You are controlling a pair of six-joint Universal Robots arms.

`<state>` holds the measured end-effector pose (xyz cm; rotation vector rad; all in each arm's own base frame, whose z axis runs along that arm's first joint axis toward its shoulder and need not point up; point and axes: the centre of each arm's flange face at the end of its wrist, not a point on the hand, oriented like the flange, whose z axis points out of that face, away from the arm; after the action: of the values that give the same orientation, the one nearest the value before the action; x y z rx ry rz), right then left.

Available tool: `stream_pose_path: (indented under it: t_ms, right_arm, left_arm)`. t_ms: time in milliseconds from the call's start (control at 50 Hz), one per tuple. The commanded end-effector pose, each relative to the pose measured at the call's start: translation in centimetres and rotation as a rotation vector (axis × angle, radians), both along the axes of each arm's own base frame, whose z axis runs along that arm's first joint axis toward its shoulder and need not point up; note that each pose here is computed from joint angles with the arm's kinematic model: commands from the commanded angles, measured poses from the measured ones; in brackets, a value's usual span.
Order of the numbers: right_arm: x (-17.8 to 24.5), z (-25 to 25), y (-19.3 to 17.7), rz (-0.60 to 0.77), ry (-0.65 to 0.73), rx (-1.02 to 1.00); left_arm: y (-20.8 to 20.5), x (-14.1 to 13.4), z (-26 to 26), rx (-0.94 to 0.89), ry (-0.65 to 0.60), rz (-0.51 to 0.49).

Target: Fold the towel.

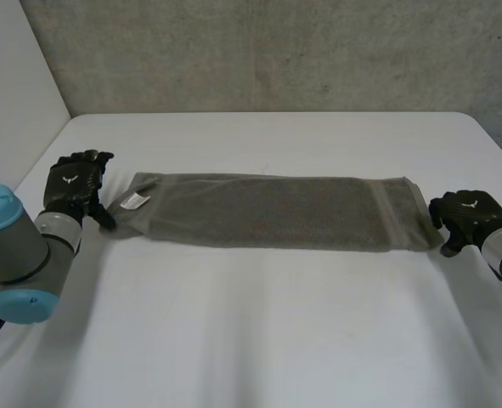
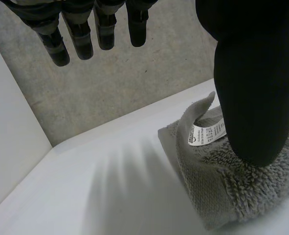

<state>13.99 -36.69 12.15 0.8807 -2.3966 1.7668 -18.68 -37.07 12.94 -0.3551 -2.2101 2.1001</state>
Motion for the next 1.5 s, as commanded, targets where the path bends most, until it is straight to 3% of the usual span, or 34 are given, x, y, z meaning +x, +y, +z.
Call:
stream_pose_path:
  t_ms: [20, 200, 640, 880, 1220, 1500]
  right_arm:
    - [0.7, -0.1, 0.3, 0.070, -0.053, 0.010]
    - [0.6, 0.2, -0.3, 0.056, -0.116, 0.008]
    - [0.5, -0.6, -0.7, 0.061, -0.100, 0.002]
    - [0.5, 1.1, -0.8, 0.069, -0.060, -0.157]
    - [0.8, -0.1, 0.1, 0.135, 0.105, -0.146]
    - [0.8, -1.6, -0.4, 0.141, 0.115, -0.123]
  left_arm:
    - [0.1, 0.1, -0.1, 0.005, 0.001, 0.003]
    - [0.3, 0.2, -0.1, 0.012, 0.004, 0.001]
    - [0.4, 0.2, -0.1, 0.010, 0.004, 0.002]
    - [0.4, 0.2, -0.1, 0.012, 0.002, 0.000]
    - [0.4, 0.2, -0.2, 0.015, 0.003, 0.002]
    - [0.4, 0.2, -0.2, 0.016, 0.001, 0.000]
